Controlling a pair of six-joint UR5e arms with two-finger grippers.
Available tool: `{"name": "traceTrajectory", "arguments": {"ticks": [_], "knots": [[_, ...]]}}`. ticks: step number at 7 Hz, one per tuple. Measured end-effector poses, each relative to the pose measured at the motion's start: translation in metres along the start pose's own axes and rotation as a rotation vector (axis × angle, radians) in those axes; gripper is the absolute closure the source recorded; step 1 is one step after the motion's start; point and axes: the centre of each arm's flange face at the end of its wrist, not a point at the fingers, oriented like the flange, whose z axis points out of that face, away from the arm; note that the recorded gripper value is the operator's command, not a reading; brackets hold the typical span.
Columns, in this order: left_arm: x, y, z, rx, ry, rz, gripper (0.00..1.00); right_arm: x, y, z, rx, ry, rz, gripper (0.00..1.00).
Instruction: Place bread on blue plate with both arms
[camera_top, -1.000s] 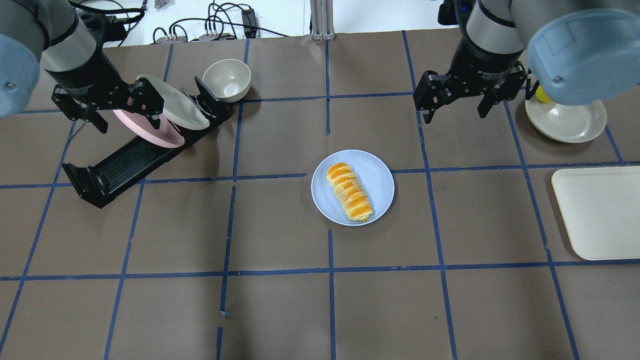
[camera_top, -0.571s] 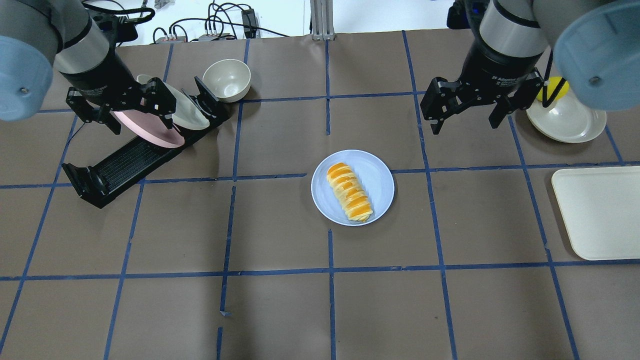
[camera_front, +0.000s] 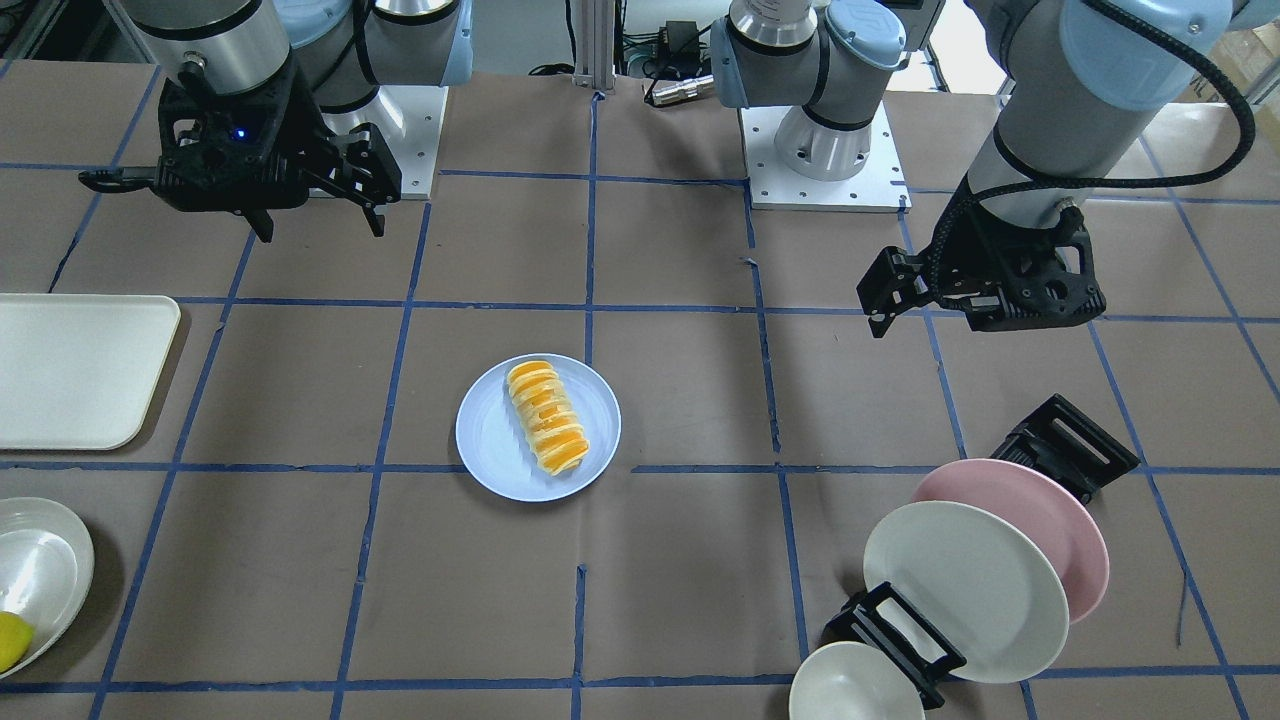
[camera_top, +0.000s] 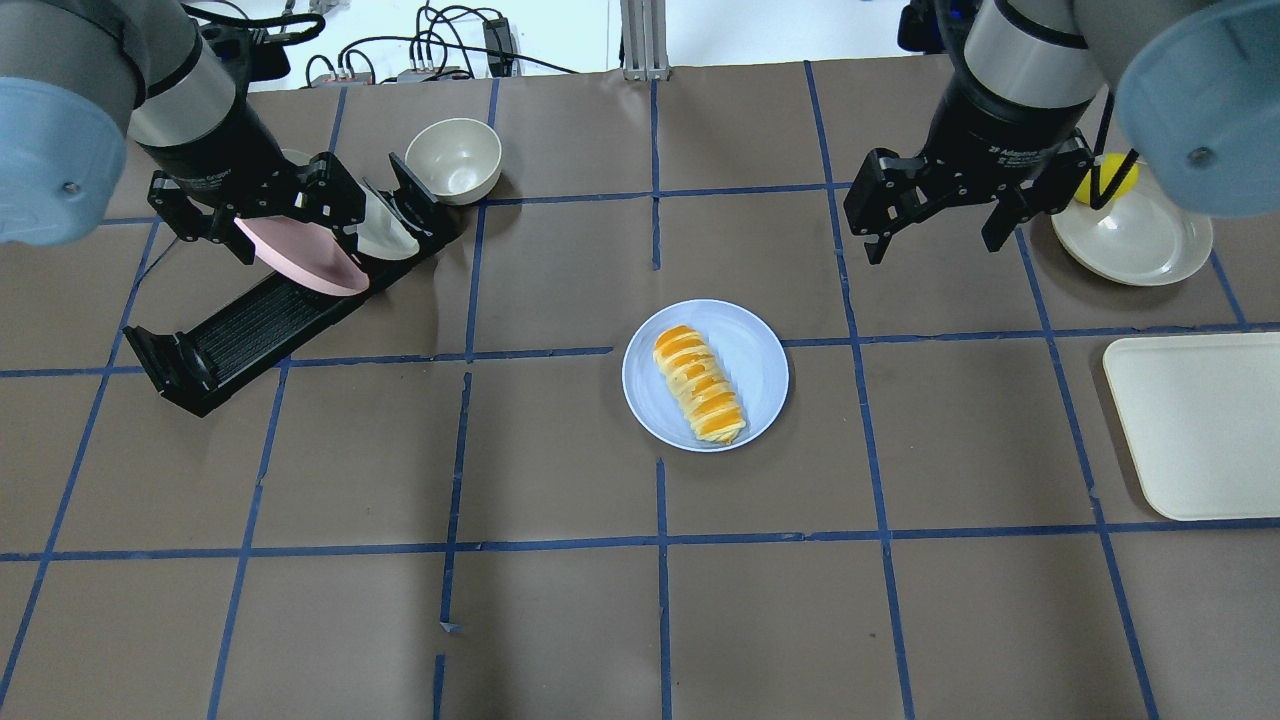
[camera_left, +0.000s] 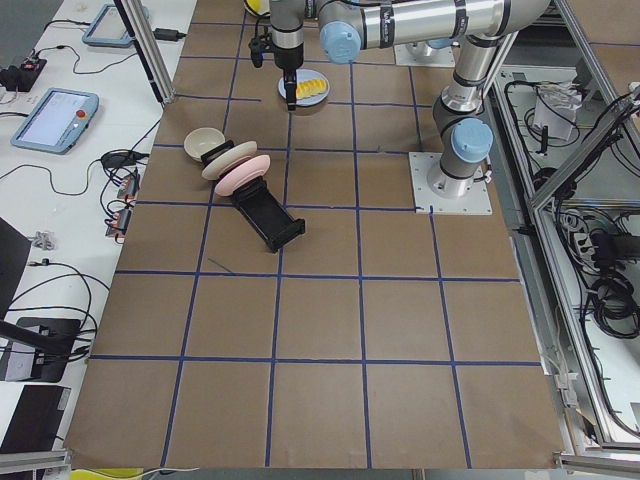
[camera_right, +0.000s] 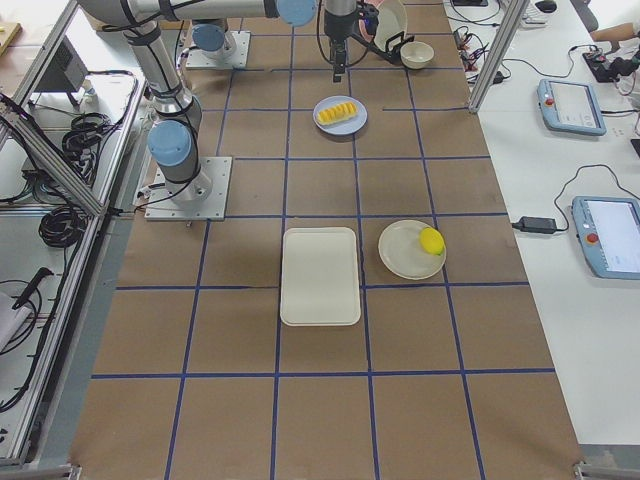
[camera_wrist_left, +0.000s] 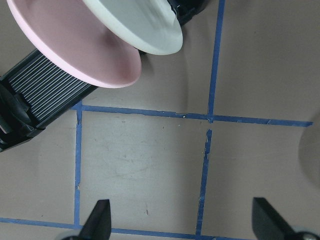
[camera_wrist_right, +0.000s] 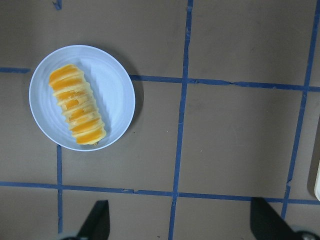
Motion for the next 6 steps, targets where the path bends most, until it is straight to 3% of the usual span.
{"name": "traceTrajectory", "arguments": {"ticks": [6], "knots": [[-0.0028,0.0002,-0.0007,0.003,0.001,-0.008,0.0,0.0169,-0.0057,0.0048,-0.014,-0.013,0.038,0.0]]}}
